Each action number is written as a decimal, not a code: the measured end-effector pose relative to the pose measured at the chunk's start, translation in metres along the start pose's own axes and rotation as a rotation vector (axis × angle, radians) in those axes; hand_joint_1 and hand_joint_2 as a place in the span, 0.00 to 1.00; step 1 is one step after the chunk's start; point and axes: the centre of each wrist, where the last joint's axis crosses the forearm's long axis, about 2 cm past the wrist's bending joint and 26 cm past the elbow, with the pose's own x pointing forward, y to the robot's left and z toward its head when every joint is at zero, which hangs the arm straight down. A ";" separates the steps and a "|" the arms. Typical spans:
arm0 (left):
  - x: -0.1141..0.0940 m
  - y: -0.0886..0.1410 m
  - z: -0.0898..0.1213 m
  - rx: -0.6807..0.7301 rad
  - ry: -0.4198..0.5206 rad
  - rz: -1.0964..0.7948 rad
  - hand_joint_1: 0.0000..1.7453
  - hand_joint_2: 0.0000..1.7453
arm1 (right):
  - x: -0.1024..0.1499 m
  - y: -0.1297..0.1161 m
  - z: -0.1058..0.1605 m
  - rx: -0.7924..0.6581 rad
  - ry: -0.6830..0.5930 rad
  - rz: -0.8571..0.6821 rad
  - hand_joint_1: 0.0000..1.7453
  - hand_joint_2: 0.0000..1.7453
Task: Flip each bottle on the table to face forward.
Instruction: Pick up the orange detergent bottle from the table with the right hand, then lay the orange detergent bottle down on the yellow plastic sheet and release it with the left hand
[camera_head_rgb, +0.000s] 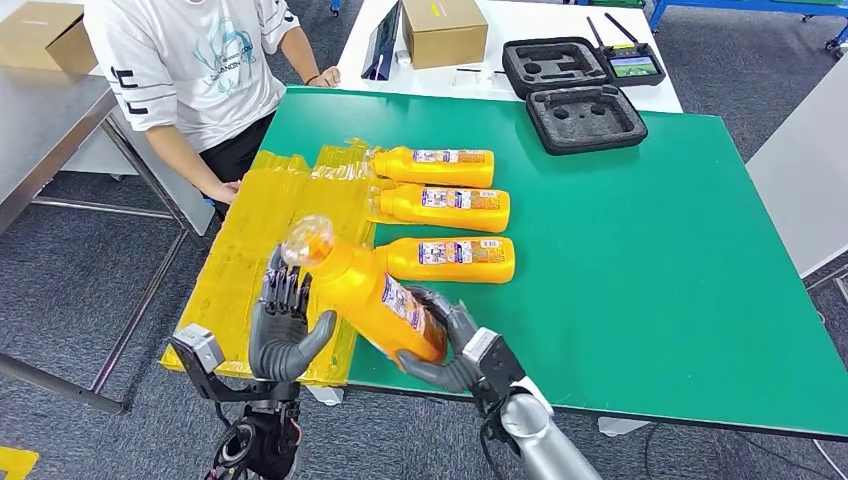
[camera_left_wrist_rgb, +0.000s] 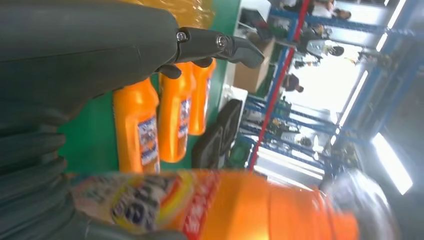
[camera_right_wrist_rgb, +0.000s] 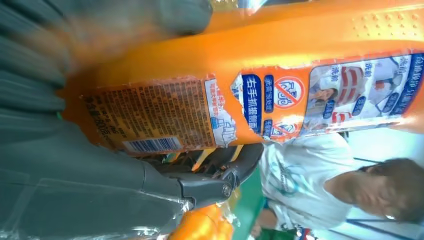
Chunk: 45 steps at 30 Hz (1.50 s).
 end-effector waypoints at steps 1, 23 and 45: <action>0.000 -0.001 -0.002 -0.008 -0.003 0.002 0.00 1.00 | -0.001 0.003 0.000 0.003 0.007 -0.008 1.00 1.00; -0.018 -0.015 -0.021 -0.171 0.073 0.018 0.00 1.00 | -0.004 0.027 -0.012 0.052 0.046 -0.044 1.00 1.00; -0.023 -0.013 -0.021 -0.169 0.078 0.022 1.00 1.00 | -0.005 0.023 -0.013 0.086 0.084 0.004 1.00 1.00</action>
